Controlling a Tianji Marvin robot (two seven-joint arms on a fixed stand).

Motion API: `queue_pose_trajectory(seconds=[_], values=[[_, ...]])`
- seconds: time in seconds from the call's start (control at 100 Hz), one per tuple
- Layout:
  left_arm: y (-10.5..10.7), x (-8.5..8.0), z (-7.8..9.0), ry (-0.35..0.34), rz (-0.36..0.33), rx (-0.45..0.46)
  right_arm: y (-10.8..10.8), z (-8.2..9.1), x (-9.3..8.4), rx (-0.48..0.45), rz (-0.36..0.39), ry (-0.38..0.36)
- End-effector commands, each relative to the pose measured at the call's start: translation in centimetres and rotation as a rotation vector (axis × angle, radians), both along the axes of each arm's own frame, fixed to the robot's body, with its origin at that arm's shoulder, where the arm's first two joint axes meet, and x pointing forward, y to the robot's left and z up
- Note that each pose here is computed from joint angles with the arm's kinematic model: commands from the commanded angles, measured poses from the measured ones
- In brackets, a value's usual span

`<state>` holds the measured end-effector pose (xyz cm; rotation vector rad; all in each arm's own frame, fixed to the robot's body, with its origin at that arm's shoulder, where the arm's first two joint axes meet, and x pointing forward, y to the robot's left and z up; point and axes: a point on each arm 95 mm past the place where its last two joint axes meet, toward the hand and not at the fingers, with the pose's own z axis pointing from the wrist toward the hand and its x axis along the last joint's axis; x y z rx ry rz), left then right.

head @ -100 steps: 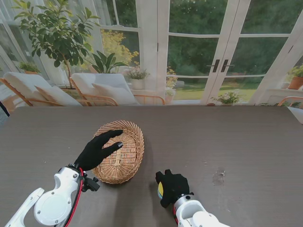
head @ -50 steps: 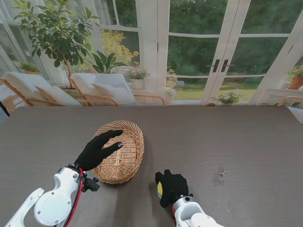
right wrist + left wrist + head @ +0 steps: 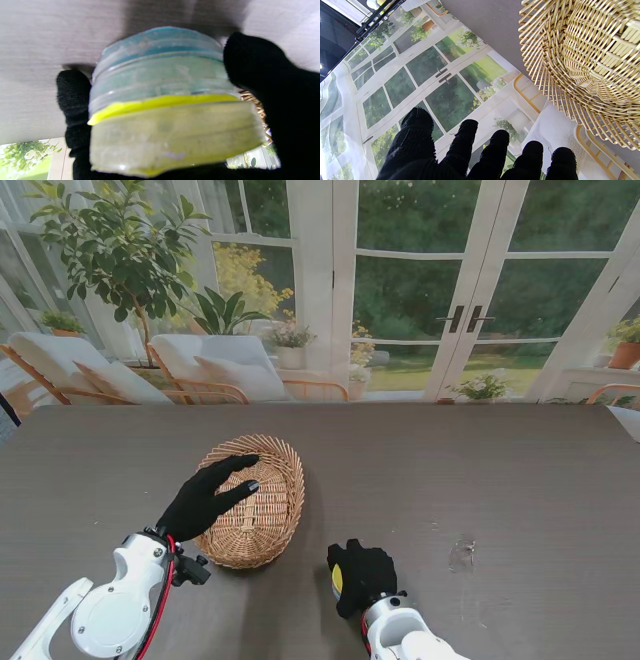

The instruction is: Stack culture dishes into a storage basket

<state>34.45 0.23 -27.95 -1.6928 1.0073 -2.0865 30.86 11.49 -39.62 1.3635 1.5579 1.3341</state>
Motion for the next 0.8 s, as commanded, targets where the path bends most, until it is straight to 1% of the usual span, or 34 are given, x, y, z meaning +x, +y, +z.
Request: queue_pose_trajectory(seconds=[0.0,0.47,0.79], values=[[-0.22,-0.17,0.07,0.005,-0.013,0.000,-1.90,-5.57,-3.06,-0.079,-0.018,0.185],[-0.14,-0.38,0.19,0.000,-0.004,-0.003,-2.09,-5.77,-3.07,-0.084,-0.017,0.189],[0.15,-0.85,0.32,-0.010,0.014,-0.009,-1.94,-5.43,-2.97,-0.080,0.003,0.170]])
